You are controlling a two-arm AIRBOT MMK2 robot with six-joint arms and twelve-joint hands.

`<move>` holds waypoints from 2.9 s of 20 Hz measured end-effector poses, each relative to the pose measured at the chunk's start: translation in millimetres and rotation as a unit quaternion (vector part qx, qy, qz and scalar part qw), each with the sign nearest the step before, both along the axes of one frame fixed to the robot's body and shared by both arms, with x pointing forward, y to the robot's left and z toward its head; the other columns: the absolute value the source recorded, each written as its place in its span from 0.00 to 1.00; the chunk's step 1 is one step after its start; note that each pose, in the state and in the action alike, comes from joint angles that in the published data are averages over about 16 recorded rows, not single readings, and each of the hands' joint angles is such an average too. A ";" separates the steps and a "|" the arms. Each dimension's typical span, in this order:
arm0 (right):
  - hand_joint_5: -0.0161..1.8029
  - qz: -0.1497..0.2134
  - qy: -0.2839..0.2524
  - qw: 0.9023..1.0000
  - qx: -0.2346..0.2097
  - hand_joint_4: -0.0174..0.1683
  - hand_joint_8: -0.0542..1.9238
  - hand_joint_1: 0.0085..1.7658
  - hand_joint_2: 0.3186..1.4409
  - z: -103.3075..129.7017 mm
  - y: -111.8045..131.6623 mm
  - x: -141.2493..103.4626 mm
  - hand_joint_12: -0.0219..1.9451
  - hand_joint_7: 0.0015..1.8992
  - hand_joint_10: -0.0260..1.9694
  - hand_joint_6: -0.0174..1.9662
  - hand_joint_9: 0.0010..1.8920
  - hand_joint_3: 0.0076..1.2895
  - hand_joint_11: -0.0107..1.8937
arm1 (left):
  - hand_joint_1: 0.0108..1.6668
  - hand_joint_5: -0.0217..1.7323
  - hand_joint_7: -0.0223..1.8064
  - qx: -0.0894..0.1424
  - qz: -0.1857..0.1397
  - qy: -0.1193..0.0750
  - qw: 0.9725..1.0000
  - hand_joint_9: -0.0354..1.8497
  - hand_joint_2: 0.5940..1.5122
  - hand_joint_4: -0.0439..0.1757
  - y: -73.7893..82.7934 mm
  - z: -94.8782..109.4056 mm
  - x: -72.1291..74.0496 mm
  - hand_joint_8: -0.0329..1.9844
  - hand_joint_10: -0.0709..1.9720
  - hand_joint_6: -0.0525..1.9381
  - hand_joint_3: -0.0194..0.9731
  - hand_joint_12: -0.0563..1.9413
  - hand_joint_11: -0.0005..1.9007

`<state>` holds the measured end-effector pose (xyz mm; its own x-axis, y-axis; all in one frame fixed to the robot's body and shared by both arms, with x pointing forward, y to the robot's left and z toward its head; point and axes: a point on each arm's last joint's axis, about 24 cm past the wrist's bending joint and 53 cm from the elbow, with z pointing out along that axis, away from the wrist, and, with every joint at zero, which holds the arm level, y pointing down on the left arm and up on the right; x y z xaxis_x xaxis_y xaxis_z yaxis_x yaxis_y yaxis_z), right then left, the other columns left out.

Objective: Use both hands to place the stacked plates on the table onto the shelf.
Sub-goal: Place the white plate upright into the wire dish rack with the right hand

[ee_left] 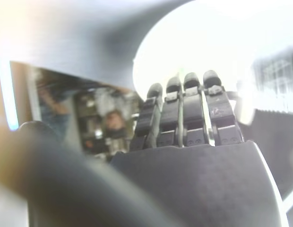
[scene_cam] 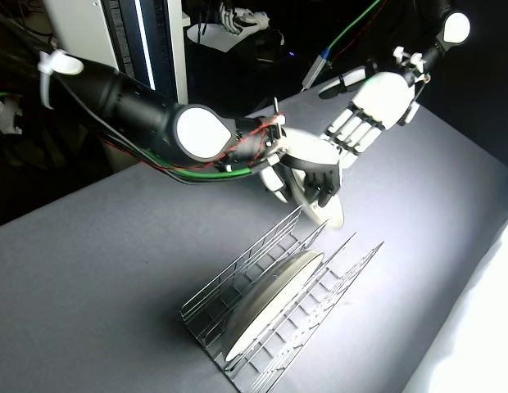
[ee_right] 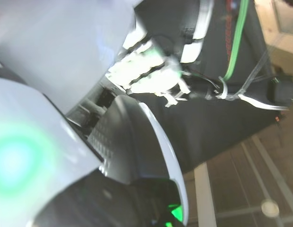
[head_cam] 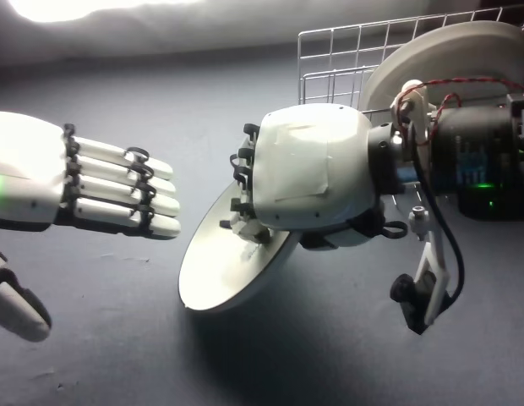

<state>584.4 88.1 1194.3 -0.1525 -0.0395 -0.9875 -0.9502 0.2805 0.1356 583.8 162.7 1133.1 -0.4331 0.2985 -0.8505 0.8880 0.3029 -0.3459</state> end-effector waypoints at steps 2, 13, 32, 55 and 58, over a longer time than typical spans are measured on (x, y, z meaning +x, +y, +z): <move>0.52 -0.004 0.015 1.000 0.016 0.05 0.25 0.72 0.57 9.1 -3.4 -2.3 0.49 0.59 0.48 0.27 0.55 0.00 0.46 | 0.00 0.02 0.02 0.000 0.012 -0.018 1.000 0.03 0.49 0.22 7.4 8.0 5.1 0.02 0.04 0.03 0.03 0.03 0.01; 0.57 -0.042 0.146 0.977 0.152 0.08 0.30 0.75 0.57 67.0 -29.1 -0.6 0.48 0.61 0.48 0.40 0.55 0.00 0.46 | 0.00 0.02 0.02 0.054 0.096 -0.110 0.988 0.03 0.49 0.22 70.5 28.0 36.2 0.02 0.04 0.02 0.03 0.03 0.01; 0.55 -0.160 0.403 0.841 0.323 0.06 0.31 0.76 0.57 121.5 -88.1 47.1 0.45 0.62 0.47 0.45 0.56 0.00 0.48 | 0.00 0.02 0.02 0.063 0.169 -0.148 0.972 0.03 0.48 0.22 113.4 62.8 67.3 0.02 0.04 0.02 0.03 0.03 0.01; 0.55 -0.271 0.411 0.807 0.327 0.06 0.31 0.77 0.57 103.5 -180.4 89.0 0.46 0.61 0.48 0.45 0.55 0.00 0.47 | 0.00 0.02 0.02 0.057 0.161 -0.149 0.974 0.03 0.47 0.22 107.5 68.4 68.1 0.02 0.04 0.02 0.03 0.03 0.01; 0.55 -0.284 0.402 0.810 0.319 0.06 0.31 0.77 0.57 94.6 -190.9 90.9 0.46 0.61 0.48 0.45 0.55 0.00 0.47 | 0.00 0.02 0.02 0.057 0.158 -0.148 0.975 0.03 0.47 0.22 106.1 68.1 67.0 0.02 0.04 0.02 0.03 0.03 0.01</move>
